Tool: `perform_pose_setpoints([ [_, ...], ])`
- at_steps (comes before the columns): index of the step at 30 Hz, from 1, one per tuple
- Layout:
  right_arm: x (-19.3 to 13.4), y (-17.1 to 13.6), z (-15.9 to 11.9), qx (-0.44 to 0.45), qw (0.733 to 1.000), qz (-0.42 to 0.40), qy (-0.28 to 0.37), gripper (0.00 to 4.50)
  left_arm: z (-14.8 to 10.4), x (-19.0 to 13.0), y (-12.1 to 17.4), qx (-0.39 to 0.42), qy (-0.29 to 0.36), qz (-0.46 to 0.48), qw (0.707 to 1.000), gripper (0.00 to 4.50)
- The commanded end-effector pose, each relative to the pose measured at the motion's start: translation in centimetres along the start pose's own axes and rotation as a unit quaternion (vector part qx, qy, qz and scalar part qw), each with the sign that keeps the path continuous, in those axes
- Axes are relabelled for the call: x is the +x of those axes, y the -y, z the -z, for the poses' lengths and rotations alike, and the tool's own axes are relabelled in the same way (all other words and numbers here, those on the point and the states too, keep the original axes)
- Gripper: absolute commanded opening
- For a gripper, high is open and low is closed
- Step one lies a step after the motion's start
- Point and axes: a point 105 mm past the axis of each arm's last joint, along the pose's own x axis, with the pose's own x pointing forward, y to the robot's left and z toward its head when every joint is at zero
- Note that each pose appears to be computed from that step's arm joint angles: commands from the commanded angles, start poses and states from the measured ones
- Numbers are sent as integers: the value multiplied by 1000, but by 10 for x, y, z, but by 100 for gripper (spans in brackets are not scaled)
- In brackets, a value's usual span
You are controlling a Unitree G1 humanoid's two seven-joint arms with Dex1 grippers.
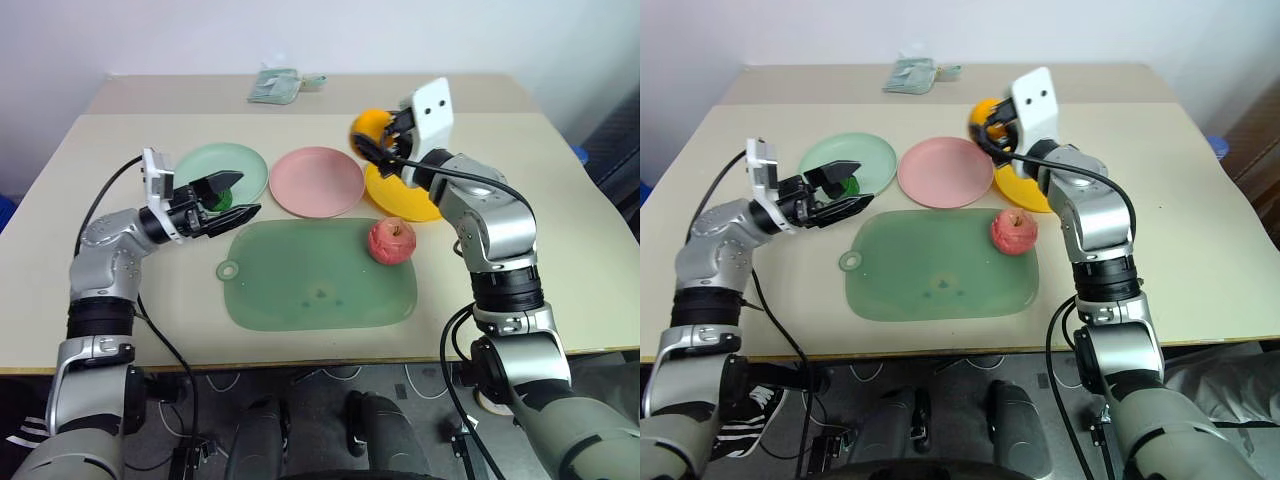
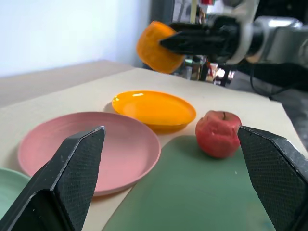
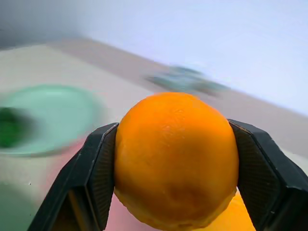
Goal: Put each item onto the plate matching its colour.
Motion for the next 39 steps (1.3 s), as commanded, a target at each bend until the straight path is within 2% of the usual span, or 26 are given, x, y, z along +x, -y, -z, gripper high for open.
perform_pose_setpoints([
  [1,4,19,2,-44,998,40,8,279,-14,11,12,26,23,18,999,450],
  [6,7,18,28,9,1000,25,-14,279,-19,11,15,32,20,16,999,450],
  [8,7,25,30,26,999,37,-14,383,-25,10,14,28,32,9,999,450],
  [9,6,27,30,14,999,40,-14,422,-27,10,13,25,37,8,999,450],
  [10,6,28,29,4,999,42,-14,437,-28,10,14,25,40,8,999,450],
  [12,6,31,25,-3,999,51,-8,437,-28,9,15,24,41,15,999,450],
  [15,-1,26,5,11,999,22,33,437,-27,6,18,12,43,21,999,450],
  [17,-13,7,-12,42,996,-48,69,437,-28,3,19,-8,47,30,998,450],
  [19,-30,-10,-17,43,990,-113,69,437,-29,-1,22,-29,45,47,997,450],
  [22,-61,-35,-6,28,977,-211,23,437,-26,-7,30,-54,23,85,995,450],
  [25,-85,-45,10,-12,966,-256,-34,437,-19,-13,36,-52,-7,111,992,450],
  [30,-90,-29,40,-86,966,-225,-96,437,-21,-15,34,-40,-3,124,992,450],
  [37,-86,-19,72,-101,964,-194,-148,437,-7,-15,32,-10,-27,128,991,450],
  [39,-86,-21,79,-68,965,-198,-158,437,-7,-15,31,-8,-25,126,992,450],
])
